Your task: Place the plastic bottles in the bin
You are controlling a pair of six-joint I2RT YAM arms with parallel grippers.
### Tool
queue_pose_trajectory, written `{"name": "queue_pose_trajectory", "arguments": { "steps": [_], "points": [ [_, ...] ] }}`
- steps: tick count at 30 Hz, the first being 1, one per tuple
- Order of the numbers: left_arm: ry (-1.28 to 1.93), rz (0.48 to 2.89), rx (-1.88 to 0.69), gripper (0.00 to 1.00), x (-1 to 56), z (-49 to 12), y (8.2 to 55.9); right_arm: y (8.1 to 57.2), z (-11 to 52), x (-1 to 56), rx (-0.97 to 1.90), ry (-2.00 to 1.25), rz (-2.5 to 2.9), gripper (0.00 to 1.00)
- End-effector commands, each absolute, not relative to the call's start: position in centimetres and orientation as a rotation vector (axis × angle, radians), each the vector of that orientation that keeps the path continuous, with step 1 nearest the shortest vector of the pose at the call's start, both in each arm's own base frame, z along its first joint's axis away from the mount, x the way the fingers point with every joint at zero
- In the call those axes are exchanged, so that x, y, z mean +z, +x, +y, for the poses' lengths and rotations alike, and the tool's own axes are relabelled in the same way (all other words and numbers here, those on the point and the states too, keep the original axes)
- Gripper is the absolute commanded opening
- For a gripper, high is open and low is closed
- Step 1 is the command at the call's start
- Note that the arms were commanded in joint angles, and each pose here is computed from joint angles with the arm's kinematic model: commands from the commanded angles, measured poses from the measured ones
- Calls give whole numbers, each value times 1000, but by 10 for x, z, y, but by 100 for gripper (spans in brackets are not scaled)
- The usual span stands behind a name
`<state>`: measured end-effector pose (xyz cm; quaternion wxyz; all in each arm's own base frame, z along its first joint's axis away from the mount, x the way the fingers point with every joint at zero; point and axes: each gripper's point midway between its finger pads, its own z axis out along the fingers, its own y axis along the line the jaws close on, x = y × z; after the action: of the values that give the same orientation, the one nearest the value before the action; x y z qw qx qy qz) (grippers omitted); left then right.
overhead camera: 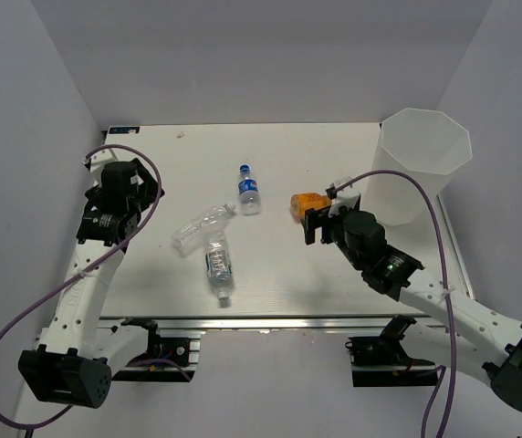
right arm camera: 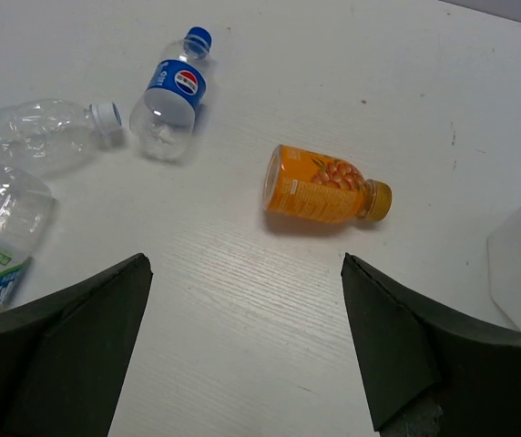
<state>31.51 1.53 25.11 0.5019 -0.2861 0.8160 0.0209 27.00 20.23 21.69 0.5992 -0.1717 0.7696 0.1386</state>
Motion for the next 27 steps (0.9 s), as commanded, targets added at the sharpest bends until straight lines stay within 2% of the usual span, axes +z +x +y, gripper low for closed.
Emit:
{"name": "queue_pose_trajectory", "arguments": {
  "steps": [1,8,10,16,27],
  "points": [
    [-666,1998,43,98,245,12,316,273,204,212,309,-414,1788,89],
    [-658,2015,41,98,240,11,315,294,220,180,97,-744,1891,89],
    [-659,2015,39,98,238,11,314,297,217,162,-22,-989,1875,89],
    [-659,2037,19,98,228,7,314,301,215,145,-42,-1502,1690,89],
    [-688,2047,109,98,220,19,311,358,193,125,70,-1713,1702,89]
  ]
}}
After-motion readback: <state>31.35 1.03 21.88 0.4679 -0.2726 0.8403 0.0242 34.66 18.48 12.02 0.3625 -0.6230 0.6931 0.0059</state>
